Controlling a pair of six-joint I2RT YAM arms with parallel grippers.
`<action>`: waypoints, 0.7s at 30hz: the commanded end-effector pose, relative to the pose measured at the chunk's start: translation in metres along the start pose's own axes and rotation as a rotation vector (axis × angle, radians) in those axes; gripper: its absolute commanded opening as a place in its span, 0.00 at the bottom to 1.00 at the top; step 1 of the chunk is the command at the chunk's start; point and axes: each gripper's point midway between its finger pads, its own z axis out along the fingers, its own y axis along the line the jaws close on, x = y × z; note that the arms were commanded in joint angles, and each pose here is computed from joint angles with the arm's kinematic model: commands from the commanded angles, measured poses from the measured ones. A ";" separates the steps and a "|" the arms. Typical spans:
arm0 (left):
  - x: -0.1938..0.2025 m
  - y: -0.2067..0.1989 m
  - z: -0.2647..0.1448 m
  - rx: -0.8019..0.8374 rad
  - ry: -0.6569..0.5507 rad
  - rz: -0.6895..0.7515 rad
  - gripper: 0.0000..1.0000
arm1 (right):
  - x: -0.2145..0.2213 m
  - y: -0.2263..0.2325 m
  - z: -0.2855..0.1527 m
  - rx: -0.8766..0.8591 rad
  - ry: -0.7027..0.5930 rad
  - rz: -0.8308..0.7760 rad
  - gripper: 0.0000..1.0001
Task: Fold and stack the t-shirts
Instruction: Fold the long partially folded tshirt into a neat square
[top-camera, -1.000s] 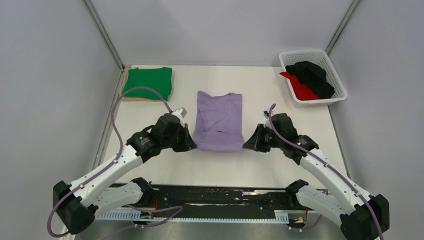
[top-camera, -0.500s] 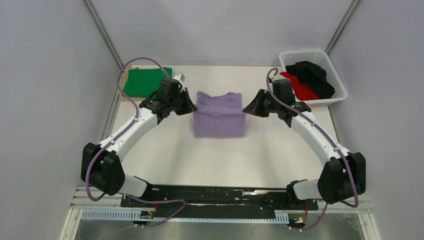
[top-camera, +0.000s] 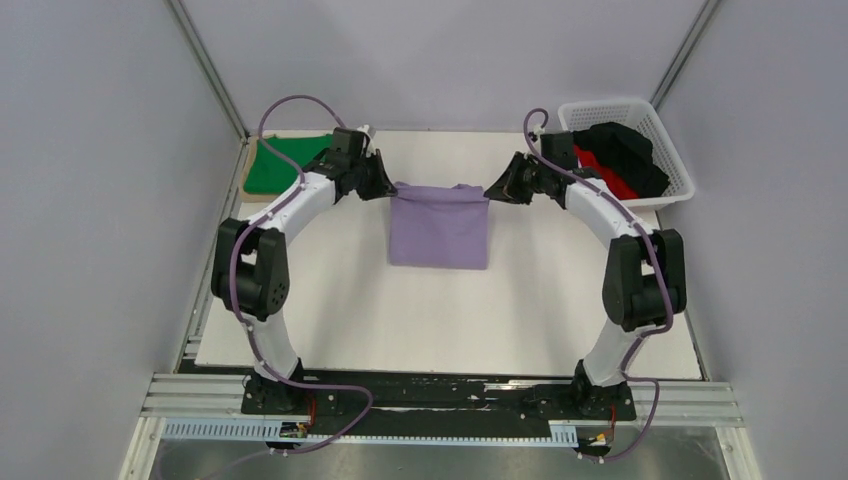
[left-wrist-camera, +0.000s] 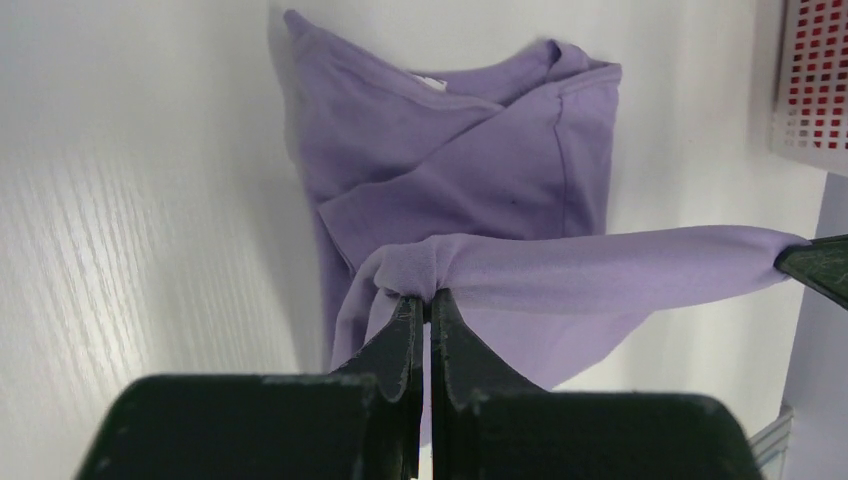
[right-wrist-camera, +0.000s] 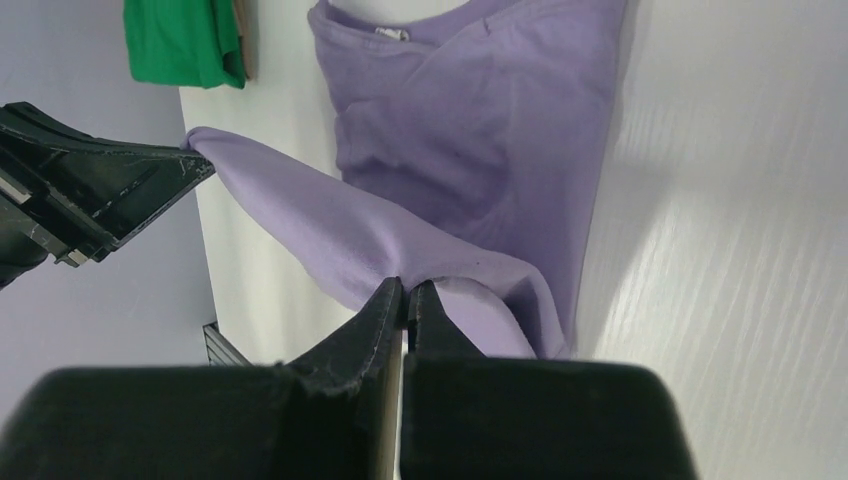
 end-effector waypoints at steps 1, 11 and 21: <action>-0.029 0.027 0.025 -0.053 -0.044 0.002 0.00 | -0.039 -0.011 0.021 -0.004 -0.062 -0.046 0.00; -0.039 0.052 0.076 -0.091 -0.004 -0.032 0.95 | -0.082 -0.057 0.081 0.100 -0.099 -0.010 0.84; -0.012 0.035 0.044 0.006 0.014 0.001 1.00 | -0.038 -0.056 0.027 0.149 -0.119 0.008 1.00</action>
